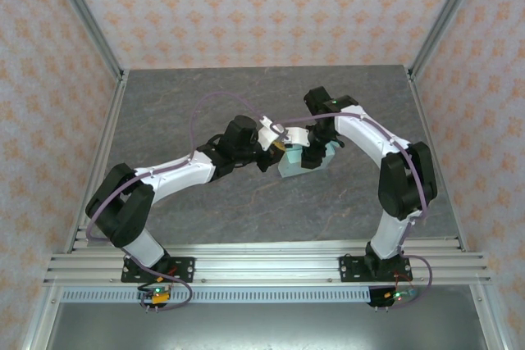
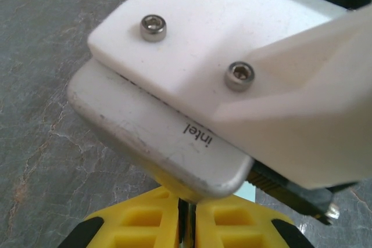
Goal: Fold the paper box
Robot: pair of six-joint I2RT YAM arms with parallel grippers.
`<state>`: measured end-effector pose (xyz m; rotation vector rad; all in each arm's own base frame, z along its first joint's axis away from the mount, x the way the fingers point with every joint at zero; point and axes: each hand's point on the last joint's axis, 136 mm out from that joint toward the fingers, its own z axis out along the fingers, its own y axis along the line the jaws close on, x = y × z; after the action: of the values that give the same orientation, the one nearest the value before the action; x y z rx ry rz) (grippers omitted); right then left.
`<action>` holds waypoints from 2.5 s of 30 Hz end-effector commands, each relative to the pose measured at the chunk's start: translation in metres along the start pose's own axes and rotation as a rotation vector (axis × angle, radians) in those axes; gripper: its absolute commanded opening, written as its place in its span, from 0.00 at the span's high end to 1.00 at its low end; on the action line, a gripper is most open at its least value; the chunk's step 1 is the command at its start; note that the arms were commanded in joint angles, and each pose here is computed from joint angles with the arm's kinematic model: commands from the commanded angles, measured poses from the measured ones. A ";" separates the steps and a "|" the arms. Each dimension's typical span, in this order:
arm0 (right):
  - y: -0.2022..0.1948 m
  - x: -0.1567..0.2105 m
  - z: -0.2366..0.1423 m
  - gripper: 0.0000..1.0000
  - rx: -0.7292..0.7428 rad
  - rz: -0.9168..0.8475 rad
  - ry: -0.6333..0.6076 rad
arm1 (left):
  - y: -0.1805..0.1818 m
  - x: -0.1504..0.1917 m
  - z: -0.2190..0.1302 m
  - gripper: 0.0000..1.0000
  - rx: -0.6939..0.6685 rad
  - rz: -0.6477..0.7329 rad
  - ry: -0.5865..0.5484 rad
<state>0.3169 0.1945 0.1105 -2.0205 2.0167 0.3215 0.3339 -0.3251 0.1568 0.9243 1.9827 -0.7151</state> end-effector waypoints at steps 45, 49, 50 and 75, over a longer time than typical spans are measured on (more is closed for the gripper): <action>-0.030 0.004 0.019 0.61 0.059 0.470 0.063 | 0.046 -0.025 -0.016 0.55 -0.156 -0.190 -0.292; -0.027 0.002 0.018 0.61 0.048 0.477 0.059 | 0.046 -0.035 -0.004 0.71 -0.100 -0.180 -0.310; -0.028 0.003 0.018 0.61 0.047 0.479 0.060 | 0.048 -0.036 -0.002 0.72 -0.098 -0.184 -0.315; -0.025 0.004 0.019 0.57 0.019 0.473 0.049 | 0.071 -0.019 0.026 0.63 0.022 -0.272 -0.261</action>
<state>0.3521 0.2009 0.1004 -1.5039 2.4485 0.3015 0.4216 -0.3036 0.1302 0.4941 1.9475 -0.9044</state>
